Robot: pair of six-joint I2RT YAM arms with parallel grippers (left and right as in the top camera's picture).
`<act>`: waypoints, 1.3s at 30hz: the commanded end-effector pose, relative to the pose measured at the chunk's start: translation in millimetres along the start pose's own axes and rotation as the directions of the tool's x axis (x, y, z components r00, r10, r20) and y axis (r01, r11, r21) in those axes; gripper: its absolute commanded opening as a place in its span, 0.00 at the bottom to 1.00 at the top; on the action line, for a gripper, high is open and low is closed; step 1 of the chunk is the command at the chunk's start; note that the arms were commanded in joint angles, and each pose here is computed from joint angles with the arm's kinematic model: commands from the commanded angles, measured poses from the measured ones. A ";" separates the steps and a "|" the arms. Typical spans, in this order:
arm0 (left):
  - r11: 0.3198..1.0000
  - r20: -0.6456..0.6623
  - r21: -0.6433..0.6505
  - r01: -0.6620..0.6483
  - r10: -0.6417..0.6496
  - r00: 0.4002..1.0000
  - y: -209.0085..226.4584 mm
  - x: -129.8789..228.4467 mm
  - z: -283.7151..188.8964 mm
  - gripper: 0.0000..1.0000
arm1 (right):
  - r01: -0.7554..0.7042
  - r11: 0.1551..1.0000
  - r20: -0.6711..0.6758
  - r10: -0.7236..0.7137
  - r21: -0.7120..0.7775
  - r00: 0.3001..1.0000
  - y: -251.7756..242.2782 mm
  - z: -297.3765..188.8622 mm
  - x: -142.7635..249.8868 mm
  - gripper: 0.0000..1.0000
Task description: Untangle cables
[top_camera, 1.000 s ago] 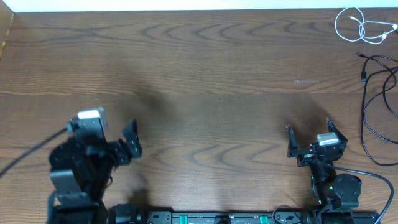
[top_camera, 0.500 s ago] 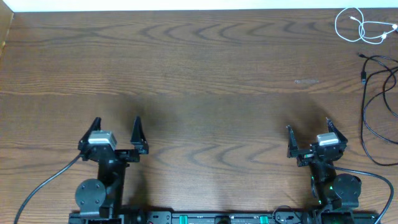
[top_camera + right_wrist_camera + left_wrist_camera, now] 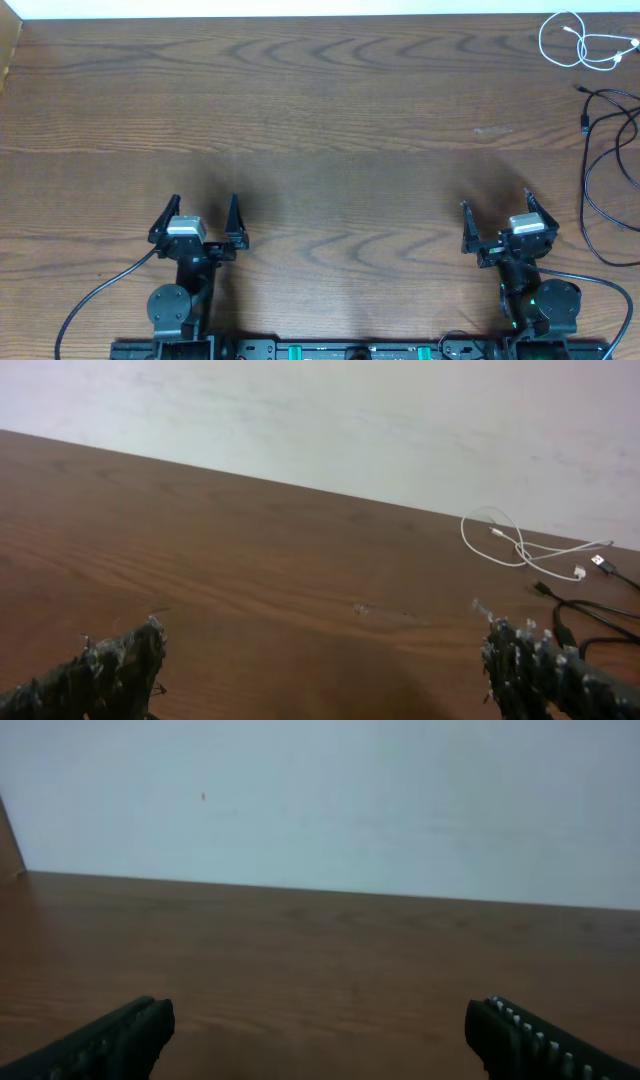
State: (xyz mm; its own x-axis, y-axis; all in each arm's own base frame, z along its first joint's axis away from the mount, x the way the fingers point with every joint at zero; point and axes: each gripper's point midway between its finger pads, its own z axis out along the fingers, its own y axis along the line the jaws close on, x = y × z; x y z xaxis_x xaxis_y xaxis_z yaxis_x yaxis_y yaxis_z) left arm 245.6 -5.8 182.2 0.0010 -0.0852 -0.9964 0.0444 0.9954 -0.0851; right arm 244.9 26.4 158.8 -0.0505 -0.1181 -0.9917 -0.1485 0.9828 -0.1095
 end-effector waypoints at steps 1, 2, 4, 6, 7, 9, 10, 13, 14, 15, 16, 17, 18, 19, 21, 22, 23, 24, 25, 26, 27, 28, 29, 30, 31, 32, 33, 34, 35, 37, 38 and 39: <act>0.999 -0.060 -0.025 -0.024 0.022 0.998 5.3 21.3 0.4 0.98 | 0.004 1.000 0.002 -0.004 -0.002 1.000 0.8 -0.2 -0.1 0.99; 0.999 -0.067 -0.027 -0.024 0.022 0.997 5.8 23.1 0.3 0.98 | 0.004 1.000 0.002 -0.004 -0.002 1.000 0.8 -0.2 -0.1 0.99; 0.999 -0.071 -0.034 -0.025 0.023 0.997 7.0 23.9 0.2 0.98 | 0.004 1.000 0.002 -0.004 -0.002 1.000 0.8 -0.2 -0.1 0.99; 0.999 -0.101 -0.040 -0.026 0.022 0.995 8.3 31.2 -0.5 0.98 | 0.004 1.000 0.002 -0.004 -0.002 1.000 0.8 -0.2 -0.1 0.99; 0.999 -0.134 -0.042 -0.026 0.020 0.991 9.0 39.5 -1.5 0.98 | 0.004 1.000 0.002 -0.004 -0.002 1.000 0.8 -0.2 -0.1 0.99; 0.999 -0.148 -0.041 -0.013 0.006 0.989 8.6 42.9 -2.0 0.98 | 0.004 1.000 0.002 -0.004 -0.002 1.000 0.8 -0.2 -0.1 0.99; 0.999 -0.147 -0.042 -0.014 0.007 0.989 8.7 42.8 -2.0 0.98 | 0.004 1.000 0.002 -0.004 -0.002 1.000 0.8 -0.2 -0.1 0.99; 0.999 -0.149 -0.042 -0.014 0.008 0.989 8.8 43.1 -2.0 0.98 | 0.004 1.000 0.002 -0.004 -0.002 1.000 0.8 -0.2 -0.1 0.99; 0.999 -0.150 -0.042 -0.013 0.007 0.989 8.7 43.4 -1.9 0.98 | 0.004 1.000 0.002 -0.004 -0.002 1.000 0.8 -0.2 -0.1 0.99; 0.999 -0.150 -0.042 -0.013 0.007 0.989 8.7 43.4 -1.9 0.98 | 0.004 1.000 0.002 -0.004 -0.002 1.000 0.8 -0.2 -0.1 0.99; 0.999 -0.150 -0.042 -0.014 0.007 0.989 8.8 43.4 -1.9 0.98 | 0.004 1.000 0.002 -0.004 -0.002 1.000 0.8 -0.2 -0.1 0.99; 0.999 -0.150 -0.042 -0.014 0.007 0.989 8.7 43.4 -1.9 0.98 | 0.004 1.000 0.002 -0.004 -0.002 1.000 0.8 -0.2 -0.1 0.99; 0.999 -0.150 -0.042 -0.014 0.007 0.989 8.7 43.4 -1.9 0.98 | 0.004 1.000 0.002 -0.004 -0.002 1.000 0.8 -0.2 -0.1 0.99; 0.999 -0.150 -0.042 -0.014 0.007 0.989 8.8 43.4 -1.9 0.98 | 0.004 1.000 0.002 -0.004 -0.002 1.000 0.8 -0.2 -0.1 0.99; 0.999 -0.150 -0.042 -0.014 0.007 0.989 8.7 43.4 -1.9 0.98 | 0.004 1.000 0.002 -0.004 -0.002 1.000 0.8 -0.2 -0.1 0.99; 0.999 -0.150 -0.042 -0.014 0.007 0.989 8.7 43.4 -1.9 0.98 | 0.004 1.000 0.002 -0.004 -0.002 1.000 0.8 -0.2 -0.1 0.99; 0.999 -0.150 -0.042 -0.014 0.007 0.989 8.7 43.4 -1.9 0.98 | 0.004 1.000 0.002 -0.004 -0.002 1.000 0.8 -0.2 -0.1 0.99; 0.999 -0.150 -0.042 -0.014 0.007 0.989 8.8 43.4 -1.9 0.98 | 0.004 1.000 0.002 -0.004 -0.002 1.000 0.8 -0.2 -0.1 0.99; 0.999 -0.150 -0.042 -0.014 0.007 0.989 8.7 43.4 -1.9 0.98 | 0.004 1.000 0.002 -0.004 -0.002 1.000 0.8 -0.2 -0.1 0.99; 0.999 -0.150 -0.042 -0.014 0.007 0.989 8.7 43.4 -1.9 0.98 | 0.004 1.000 0.002 -0.004 -0.002 1.000 0.8 -0.2 -0.1 0.99; 0.999 -0.150 -0.042 -0.014 0.007 0.989 8.8 43.4 -1.9 0.98 | 0.004 1.000 0.002 -0.004 -0.002 1.000 0.8 -0.2 -0.1 0.99; 0.999 -0.150 -0.042 -0.014 0.007 0.989 8.7 43.4 -1.9 0.98 | 0.004 1.000 0.002 -0.004 -0.002 1.000 0.8 -0.2 -0.1 0.99; 0.999 -0.150 -0.042 -0.014 0.007 0.989 8.8 43.4 -1.9 0.98 | 0.004 1.000 0.002 -0.004 -0.002 1.000 0.8 -0.2 -0.1 0.99; 0.999 -0.150 -0.042 -0.014 0.007 0.989 8.8 43.4 -1.9 0.98 | 0.004 1.000 0.002 -0.004 -0.002 1.000 0.8 -0.2 -0.1 0.99; 0.999 -0.150 -0.042 -0.014 0.007 0.989 8.8 43.4 -1.9 0.98 | 0.004 1.000 0.002 -0.004 -0.002 1.000 0.8 -0.2 -0.1 0.99; 0.999 -0.150 -0.042 -0.013 0.007 0.989 8.7 43.4 -1.9 0.98 | 0.004 1.000 0.002 -0.004 -0.002 1.000 0.8 -0.2 -0.1 0.99; 0.999 -0.150 -0.042 -0.014 0.007 0.989 8.8 43.4 -1.9 0.98 | 0.004 1.000 0.002 -0.004 -0.002 1.000 0.8 -0.2 -0.1 0.99; 0.999 -0.150 -0.042 -0.014 0.007 0.989 8.7 43.4 -1.9 0.98 | 0.004 1.000 0.002 -0.004 -0.002 1.000 0.8 -0.2 -0.1 0.99; 0.999 -0.150 -0.042 -0.013 0.007 0.989 8.7 43.4 -1.9 0.98 | 0.004 1.000 0.002 -0.004 -0.002 1.000 0.8 -0.2 -0.1 0.99; 0.999 -0.150 -0.042 -0.014 0.007 0.989 8.8 43.4 -1.9 0.98 | 0.004 1.000 0.002 -0.004 -0.002 1.000 0.8 -0.2 -0.1 0.99; 0.999 -0.150 -0.042 -0.014 0.007 0.989 8.8 43.4 -1.9 0.98 | 0.004 1.000 0.002 -0.004 -0.002 1.000 0.8 -0.2 -0.1 0.99; 0.999 -0.150 -0.042 -0.014 0.007 0.989 8.7 43.4 -1.9 0.98 | 0.004 1.000 0.002 -0.004 -0.002 1.000 0.8 -0.2 -0.1 0.99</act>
State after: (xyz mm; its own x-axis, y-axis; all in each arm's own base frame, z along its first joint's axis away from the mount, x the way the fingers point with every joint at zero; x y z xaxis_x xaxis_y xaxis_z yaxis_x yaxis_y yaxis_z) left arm 245.5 1.9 152.1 -0.1003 -0.0719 -0.9924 -0.0076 0.9974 -0.0715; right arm 244.9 26.4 158.8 -0.0505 -0.1181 -0.9917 -0.1485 0.9828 -0.1095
